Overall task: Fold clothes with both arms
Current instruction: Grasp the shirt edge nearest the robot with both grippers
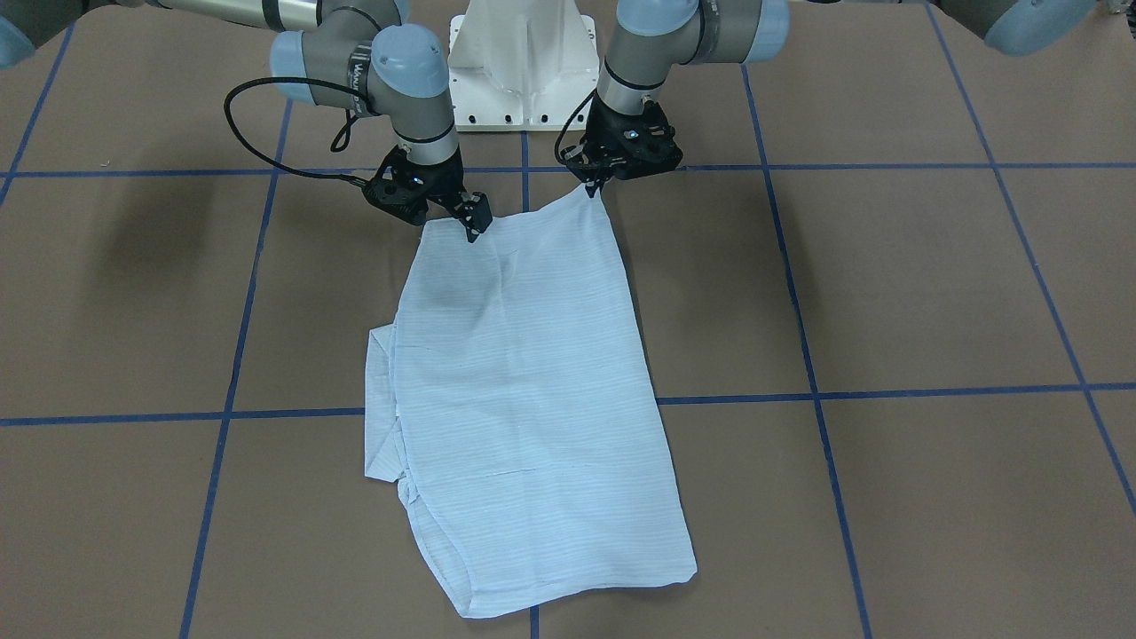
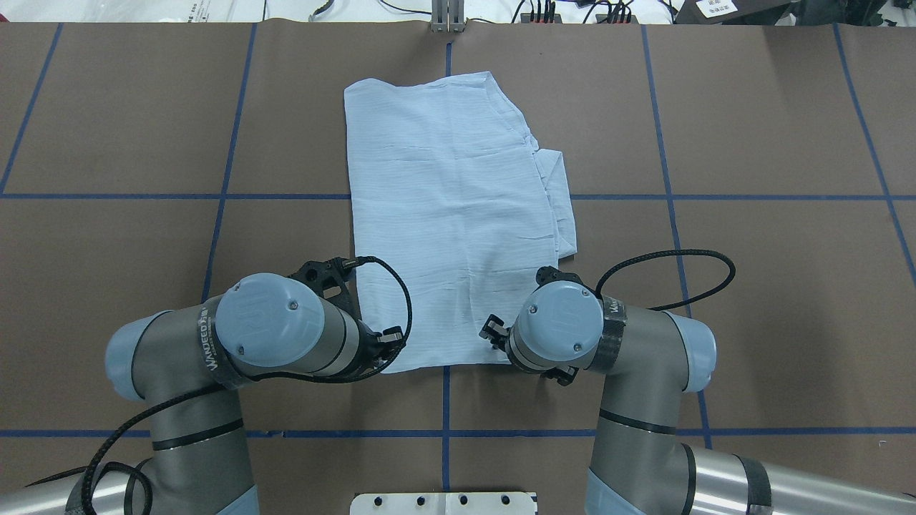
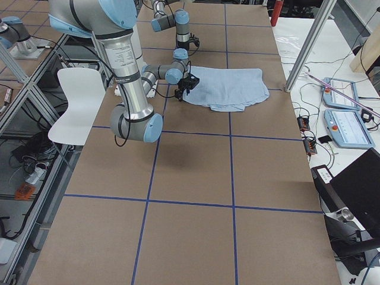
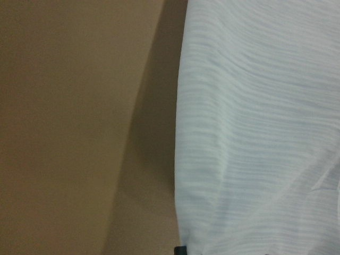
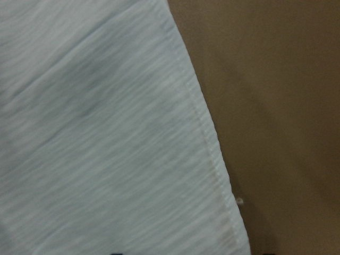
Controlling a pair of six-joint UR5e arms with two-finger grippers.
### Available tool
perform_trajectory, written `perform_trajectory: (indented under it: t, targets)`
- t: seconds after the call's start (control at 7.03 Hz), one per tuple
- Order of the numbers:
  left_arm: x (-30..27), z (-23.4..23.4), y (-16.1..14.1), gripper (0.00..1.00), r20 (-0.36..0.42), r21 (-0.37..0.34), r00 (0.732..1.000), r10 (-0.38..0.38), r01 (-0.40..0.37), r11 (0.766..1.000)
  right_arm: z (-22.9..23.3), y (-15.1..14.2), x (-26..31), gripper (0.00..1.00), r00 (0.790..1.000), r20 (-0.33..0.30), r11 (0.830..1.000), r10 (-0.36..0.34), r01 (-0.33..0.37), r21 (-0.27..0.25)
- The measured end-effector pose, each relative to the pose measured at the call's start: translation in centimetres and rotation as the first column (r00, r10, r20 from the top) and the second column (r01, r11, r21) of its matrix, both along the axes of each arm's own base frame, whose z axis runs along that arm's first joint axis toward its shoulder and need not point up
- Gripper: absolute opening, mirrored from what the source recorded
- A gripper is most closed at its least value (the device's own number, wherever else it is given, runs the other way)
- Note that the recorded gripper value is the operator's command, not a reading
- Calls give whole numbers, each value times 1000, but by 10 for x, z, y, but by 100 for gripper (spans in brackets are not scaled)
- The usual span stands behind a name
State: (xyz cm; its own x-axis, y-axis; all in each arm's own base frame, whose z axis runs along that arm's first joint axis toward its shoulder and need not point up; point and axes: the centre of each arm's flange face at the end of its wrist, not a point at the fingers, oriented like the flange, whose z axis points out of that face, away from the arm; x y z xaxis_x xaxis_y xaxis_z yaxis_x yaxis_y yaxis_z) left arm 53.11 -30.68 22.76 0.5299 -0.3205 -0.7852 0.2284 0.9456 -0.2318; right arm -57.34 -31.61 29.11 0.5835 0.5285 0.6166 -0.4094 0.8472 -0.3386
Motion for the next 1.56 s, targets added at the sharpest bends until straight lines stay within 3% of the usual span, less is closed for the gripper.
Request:
perform_trajectory:
  t: [0.43, 1.56]
  targets:
    - [0, 0, 0, 0, -1, 0, 1000, 0, 0, 1000, -2, 0, -1, 0, 1000, 3, 1000, -1, 1, 0]
    - [-3, -3, -3, 0, -6, 5, 1000, -5, 5, 1000, -36, -12, 17, 0, 997, 72, 1000, 17, -18, 15]
